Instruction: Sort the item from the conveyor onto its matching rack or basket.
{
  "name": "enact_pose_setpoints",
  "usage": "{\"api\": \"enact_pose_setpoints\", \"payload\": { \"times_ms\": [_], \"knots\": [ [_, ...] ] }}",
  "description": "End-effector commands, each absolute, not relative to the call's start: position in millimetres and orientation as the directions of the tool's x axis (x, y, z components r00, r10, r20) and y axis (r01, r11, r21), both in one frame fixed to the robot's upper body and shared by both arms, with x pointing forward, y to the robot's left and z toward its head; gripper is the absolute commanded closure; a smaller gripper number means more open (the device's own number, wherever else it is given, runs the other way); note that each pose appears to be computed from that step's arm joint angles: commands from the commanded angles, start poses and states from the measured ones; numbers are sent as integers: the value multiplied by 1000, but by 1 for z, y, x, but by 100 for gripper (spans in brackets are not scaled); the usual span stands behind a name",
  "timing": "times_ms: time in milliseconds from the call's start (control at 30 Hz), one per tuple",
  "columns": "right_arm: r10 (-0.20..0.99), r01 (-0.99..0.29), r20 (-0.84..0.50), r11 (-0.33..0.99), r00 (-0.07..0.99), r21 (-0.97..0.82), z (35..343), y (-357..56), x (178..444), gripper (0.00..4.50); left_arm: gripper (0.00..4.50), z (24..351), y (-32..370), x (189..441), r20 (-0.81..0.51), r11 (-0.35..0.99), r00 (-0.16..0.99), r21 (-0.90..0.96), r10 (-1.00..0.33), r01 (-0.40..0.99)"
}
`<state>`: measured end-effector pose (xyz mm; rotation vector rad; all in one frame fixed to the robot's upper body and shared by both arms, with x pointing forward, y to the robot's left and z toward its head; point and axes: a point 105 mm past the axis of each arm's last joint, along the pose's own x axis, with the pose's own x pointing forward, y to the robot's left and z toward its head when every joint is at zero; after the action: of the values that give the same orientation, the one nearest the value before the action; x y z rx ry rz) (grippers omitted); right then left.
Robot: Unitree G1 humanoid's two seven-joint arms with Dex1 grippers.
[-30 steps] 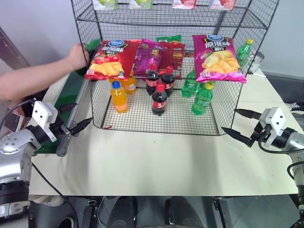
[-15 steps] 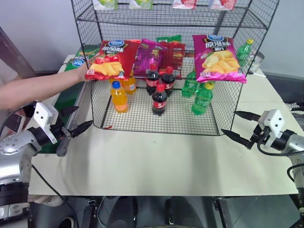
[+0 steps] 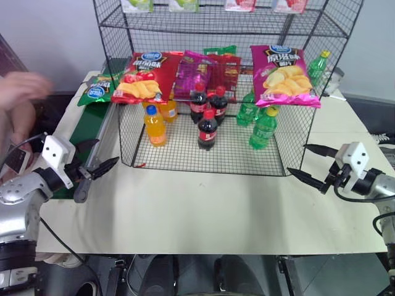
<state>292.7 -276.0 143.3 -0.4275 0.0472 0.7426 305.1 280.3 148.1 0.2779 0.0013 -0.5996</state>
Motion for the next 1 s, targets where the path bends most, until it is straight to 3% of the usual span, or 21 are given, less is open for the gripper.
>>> {"api": "enact_pose_setpoints", "payload": {
  "times_ms": [33,433,767,1000],
  "knots": [
    [674,-669,-150,630,723,-396,158,-267,294,5,0,165,284,301,-31,799,839,287,-543,528],
    [734,-719,-128,590,667,-367,165,-242,296,5,0,169,308,289,-9,836,891,341,-455,430],
    [901,-888,-50,412,430,-206,177,-167,278,5,0,175,331,257,16,845,926,414,-377,337],
    [922,-915,-92,355,377,-193,168,-154,275,5,0,176,350,245,-103,652,944,699,-314,293]
  ]
}}
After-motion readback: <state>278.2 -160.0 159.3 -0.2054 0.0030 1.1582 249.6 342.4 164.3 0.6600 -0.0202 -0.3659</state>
